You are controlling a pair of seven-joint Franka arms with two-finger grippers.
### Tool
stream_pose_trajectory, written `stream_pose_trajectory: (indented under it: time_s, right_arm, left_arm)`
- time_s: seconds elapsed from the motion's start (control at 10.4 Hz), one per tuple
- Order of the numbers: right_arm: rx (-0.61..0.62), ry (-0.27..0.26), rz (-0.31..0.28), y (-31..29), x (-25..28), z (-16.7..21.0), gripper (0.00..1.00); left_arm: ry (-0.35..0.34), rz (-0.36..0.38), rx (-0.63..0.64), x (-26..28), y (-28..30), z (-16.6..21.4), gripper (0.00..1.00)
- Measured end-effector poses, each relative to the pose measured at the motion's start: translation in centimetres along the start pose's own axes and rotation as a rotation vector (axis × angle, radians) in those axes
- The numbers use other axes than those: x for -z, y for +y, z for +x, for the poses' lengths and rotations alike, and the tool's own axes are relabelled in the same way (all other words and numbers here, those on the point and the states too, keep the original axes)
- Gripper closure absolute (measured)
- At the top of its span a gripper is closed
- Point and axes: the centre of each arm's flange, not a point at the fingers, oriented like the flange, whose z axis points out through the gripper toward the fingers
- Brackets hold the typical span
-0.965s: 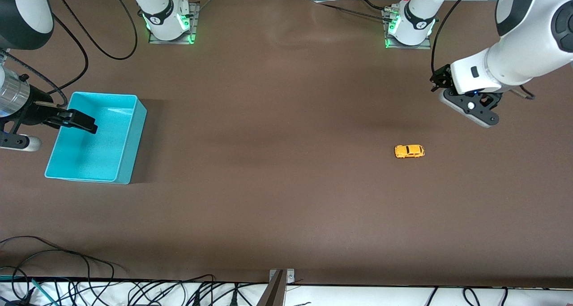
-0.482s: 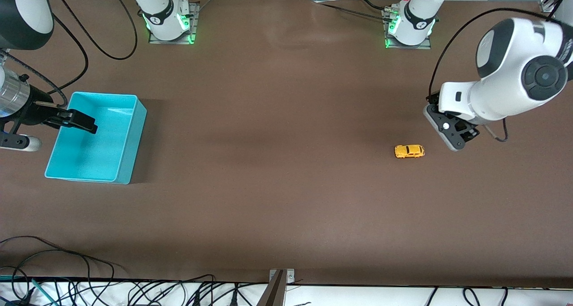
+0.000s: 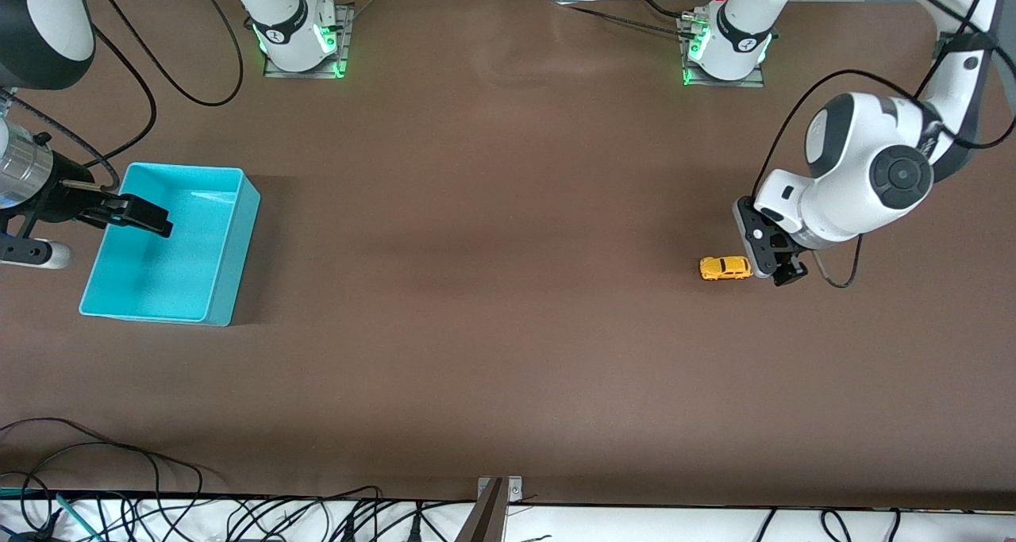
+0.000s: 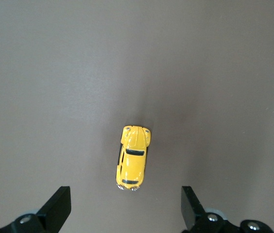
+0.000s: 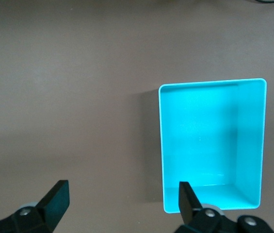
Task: Wind up and store yellow beetle car
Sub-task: 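Close the left gripper on the yellow car's body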
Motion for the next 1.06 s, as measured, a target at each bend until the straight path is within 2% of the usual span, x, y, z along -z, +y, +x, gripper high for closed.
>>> stream_pose_trajectory:
  time_s: [0.48, 0.77, 1.06]
  right_arm:
    - [-0.004, 0.0, 0.0, 0.2, 0.0, 0.0, 0.0]
    - [-0.004, 0.0, -0.001, 0.2, 0.0, 0.0, 0.0]
    - [-0.004, 0.0, -0.001, 0.2, 0.0, 0.0, 0.0]
  left_arm:
    - [0.011, -0.032, -0.1, -8.7, -0.1, -0.5, 0.0]
    - [0.017, -0.009, -0.109, -11.0, 0.8, -0.8, 0.0]
    - [-0.01, 0.025, -0.13, -11.9, 0.5, -2.3, 0.0]
